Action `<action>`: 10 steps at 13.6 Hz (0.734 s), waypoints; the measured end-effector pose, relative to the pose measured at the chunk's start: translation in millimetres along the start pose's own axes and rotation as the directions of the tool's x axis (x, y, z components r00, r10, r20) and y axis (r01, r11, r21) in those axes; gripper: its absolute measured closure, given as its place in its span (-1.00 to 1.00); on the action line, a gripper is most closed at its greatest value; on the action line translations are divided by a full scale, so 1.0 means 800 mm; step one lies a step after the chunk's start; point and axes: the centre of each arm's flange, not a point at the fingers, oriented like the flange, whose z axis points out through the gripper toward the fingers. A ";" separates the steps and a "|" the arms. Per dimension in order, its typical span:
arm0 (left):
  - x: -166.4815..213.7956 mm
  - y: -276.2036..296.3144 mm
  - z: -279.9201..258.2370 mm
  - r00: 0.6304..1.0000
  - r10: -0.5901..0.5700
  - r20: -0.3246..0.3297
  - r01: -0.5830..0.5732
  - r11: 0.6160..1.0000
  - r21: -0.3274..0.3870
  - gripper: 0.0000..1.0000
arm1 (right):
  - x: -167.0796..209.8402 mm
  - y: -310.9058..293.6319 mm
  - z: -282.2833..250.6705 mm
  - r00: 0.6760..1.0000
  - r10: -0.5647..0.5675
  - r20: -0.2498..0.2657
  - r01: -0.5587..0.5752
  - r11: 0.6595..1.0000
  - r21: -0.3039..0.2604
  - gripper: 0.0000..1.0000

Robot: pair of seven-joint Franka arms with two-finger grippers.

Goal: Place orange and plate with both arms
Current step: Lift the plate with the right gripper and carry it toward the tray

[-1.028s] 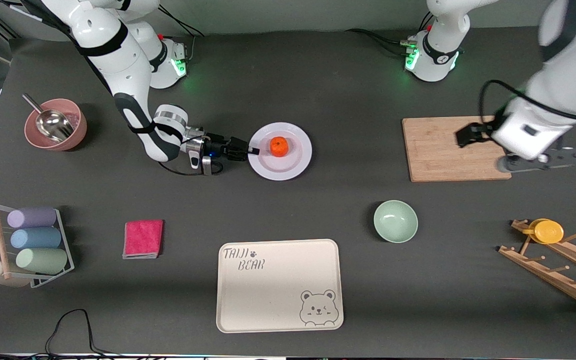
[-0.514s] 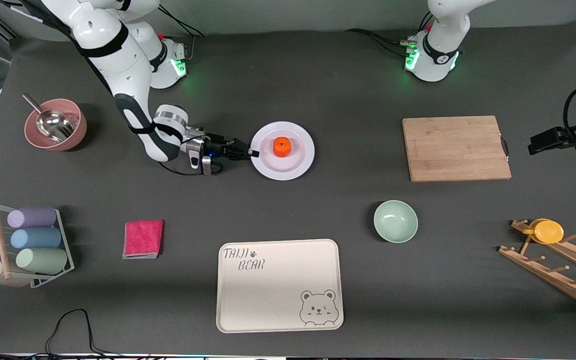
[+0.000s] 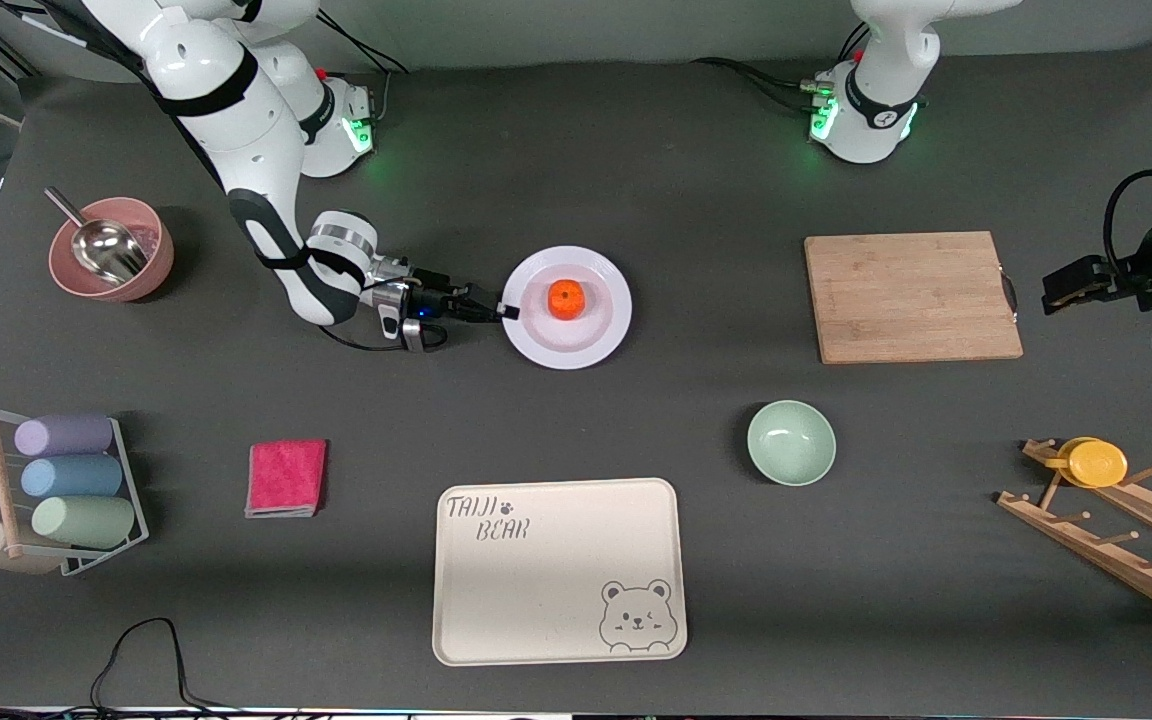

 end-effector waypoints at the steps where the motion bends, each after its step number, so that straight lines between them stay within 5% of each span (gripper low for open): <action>1: -0.001 0.001 0.000 1.000 0.003 0.000 -0.003 1.000 -0.017 -1.00 | 0.007 -0.005 0.004 1.000 0.013 -0.003 -0.013 1.000 0.008 0.91; 10: -0.002 0.000 0.000 0.999 0.042 0.000 -0.042 0.998 -0.047 -1.00 | 0.075 -0.078 0.017 0.993 0.120 0.003 -0.120 0.991 0.052 0.91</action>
